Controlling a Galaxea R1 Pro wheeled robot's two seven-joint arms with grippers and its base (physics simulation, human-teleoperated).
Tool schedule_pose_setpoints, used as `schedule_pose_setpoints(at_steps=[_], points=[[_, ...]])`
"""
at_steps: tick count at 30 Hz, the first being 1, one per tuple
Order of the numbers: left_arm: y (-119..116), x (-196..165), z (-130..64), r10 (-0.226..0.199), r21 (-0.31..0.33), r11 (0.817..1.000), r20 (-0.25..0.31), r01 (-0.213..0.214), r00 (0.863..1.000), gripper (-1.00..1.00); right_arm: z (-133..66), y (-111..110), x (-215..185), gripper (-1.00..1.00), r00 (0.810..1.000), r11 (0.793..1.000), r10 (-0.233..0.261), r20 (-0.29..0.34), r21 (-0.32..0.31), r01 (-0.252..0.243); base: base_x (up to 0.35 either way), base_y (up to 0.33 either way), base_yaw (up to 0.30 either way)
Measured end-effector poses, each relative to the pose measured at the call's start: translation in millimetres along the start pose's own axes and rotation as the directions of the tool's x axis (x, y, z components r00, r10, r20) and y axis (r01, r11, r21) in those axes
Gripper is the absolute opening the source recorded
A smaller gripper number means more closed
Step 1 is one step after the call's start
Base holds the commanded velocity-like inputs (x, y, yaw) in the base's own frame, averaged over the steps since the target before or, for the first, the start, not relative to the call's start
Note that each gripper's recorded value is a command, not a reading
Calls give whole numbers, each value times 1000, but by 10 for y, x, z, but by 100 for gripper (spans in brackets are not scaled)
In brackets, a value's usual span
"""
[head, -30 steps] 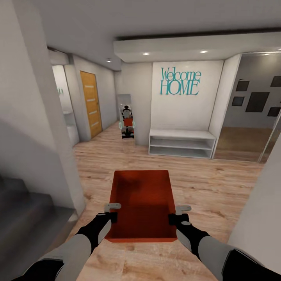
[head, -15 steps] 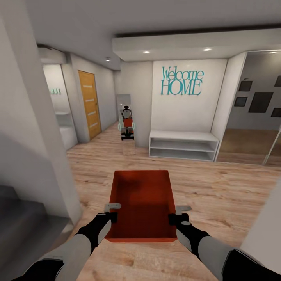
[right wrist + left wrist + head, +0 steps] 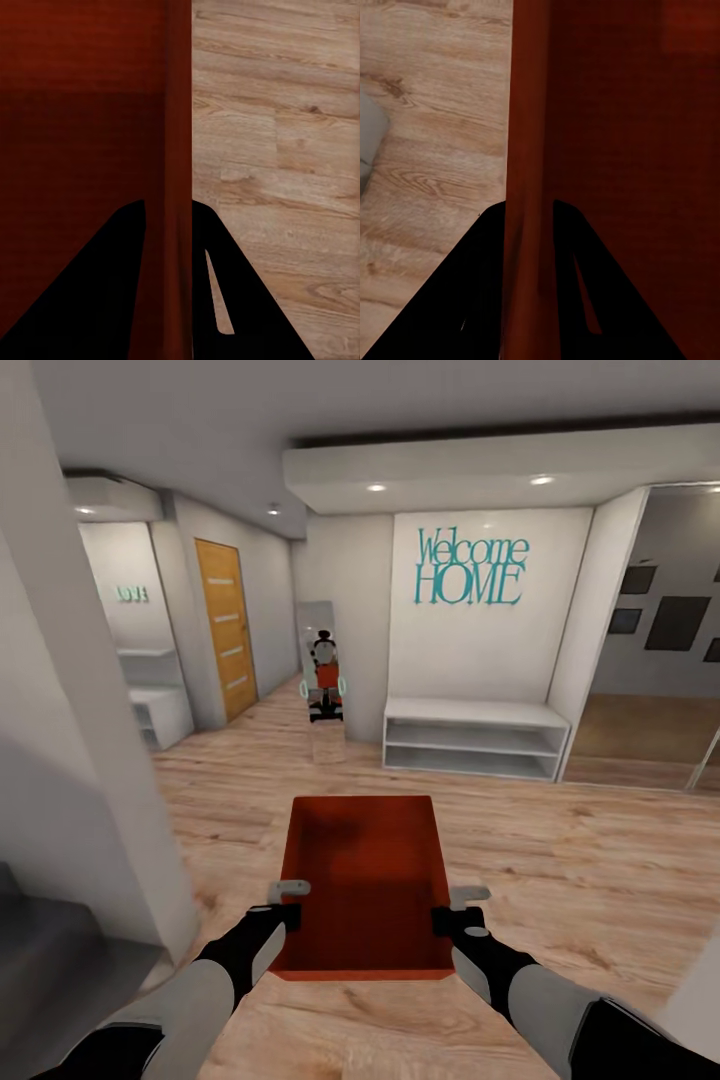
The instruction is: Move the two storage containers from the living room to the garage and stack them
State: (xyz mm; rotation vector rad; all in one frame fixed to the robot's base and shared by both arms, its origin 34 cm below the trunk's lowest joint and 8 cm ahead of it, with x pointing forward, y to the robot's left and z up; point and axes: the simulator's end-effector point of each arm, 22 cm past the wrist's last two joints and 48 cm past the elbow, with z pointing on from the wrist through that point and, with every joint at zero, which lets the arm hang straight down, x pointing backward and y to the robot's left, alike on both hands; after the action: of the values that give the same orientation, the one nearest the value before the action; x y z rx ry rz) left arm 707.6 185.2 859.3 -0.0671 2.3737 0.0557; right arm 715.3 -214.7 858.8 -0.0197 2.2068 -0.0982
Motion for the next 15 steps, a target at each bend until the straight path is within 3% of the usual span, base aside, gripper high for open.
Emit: schedule_pose_setpoints(at_steps=[15], points=[[-2, -2, 0, 0, 0, 1000, 1, 0, 1000, -100, 0, -2, -3, -100, 1000, 1000, 0, 1, 0, 0, 323, 0, 0]])
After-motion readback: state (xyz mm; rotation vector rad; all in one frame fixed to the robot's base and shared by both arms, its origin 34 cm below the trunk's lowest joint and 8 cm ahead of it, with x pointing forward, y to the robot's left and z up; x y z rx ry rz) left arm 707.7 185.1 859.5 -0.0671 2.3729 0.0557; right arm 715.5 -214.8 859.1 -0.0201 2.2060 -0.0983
